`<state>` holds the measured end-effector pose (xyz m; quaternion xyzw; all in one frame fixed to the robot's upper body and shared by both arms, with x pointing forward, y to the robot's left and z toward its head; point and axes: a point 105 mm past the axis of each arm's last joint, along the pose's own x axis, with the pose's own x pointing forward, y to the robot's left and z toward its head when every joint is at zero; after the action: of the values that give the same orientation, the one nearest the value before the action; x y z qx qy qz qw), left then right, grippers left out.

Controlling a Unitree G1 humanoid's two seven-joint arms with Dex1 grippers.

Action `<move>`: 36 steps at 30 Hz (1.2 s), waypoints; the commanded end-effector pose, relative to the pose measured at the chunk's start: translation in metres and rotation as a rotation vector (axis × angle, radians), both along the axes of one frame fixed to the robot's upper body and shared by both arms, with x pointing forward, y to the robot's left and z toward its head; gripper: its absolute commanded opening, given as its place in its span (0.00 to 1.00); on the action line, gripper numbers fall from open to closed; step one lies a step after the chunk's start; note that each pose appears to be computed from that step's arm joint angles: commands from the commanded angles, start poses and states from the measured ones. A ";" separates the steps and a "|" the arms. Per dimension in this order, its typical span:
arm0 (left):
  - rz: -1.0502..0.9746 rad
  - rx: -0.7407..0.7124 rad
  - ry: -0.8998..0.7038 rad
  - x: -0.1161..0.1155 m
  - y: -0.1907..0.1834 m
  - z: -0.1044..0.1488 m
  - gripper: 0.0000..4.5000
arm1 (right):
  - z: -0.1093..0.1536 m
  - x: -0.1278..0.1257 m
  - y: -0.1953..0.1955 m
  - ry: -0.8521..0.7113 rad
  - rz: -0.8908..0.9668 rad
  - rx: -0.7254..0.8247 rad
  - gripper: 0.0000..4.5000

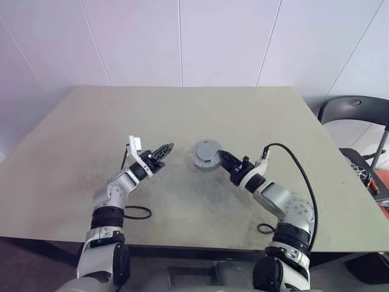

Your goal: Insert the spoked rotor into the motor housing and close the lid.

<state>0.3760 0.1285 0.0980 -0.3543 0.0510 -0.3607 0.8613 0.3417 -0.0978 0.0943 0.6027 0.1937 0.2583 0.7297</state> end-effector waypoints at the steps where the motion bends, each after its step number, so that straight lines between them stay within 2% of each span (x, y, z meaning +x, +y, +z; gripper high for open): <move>1: 0.011 -0.054 -0.051 0.001 0.002 0.021 0.04 | 0.041 0.009 0.027 -0.142 0.045 0.117 0.30; 3: -0.007 -0.126 -0.054 -0.002 0.001 0.029 0.13 | 0.050 0.015 0.044 -0.168 0.067 0.154 0.30; 5: -0.034 -0.192 -0.058 -0.005 0.000 0.037 0.27 | 0.057 0.018 0.062 -0.188 0.098 0.174 0.30; 9: -0.069 -0.226 -0.047 -0.010 -0.006 0.040 0.57 | 0.060 0.016 0.078 -0.205 0.157 0.180 0.30; 14: -0.120 -0.217 -0.036 -0.017 -0.011 0.040 0.97 | 0.056 0.017 0.076 -0.196 0.159 0.178 0.30; 18: -0.176 -0.211 -0.026 -0.025 -0.017 0.039 0.97 | 0.057 0.015 0.077 -0.202 0.167 0.180 0.30; 36: -0.130 -0.229 0.028 -0.013 -0.016 0.028 0.97 | 0.072 0.006 0.077 -0.270 0.211 0.256 0.30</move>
<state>0.3591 0.1160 0.1148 -0.4629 0.0551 -0.4023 0.7879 0.3535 -0.0372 0.1225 0.6217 0.1733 0.3640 0.6716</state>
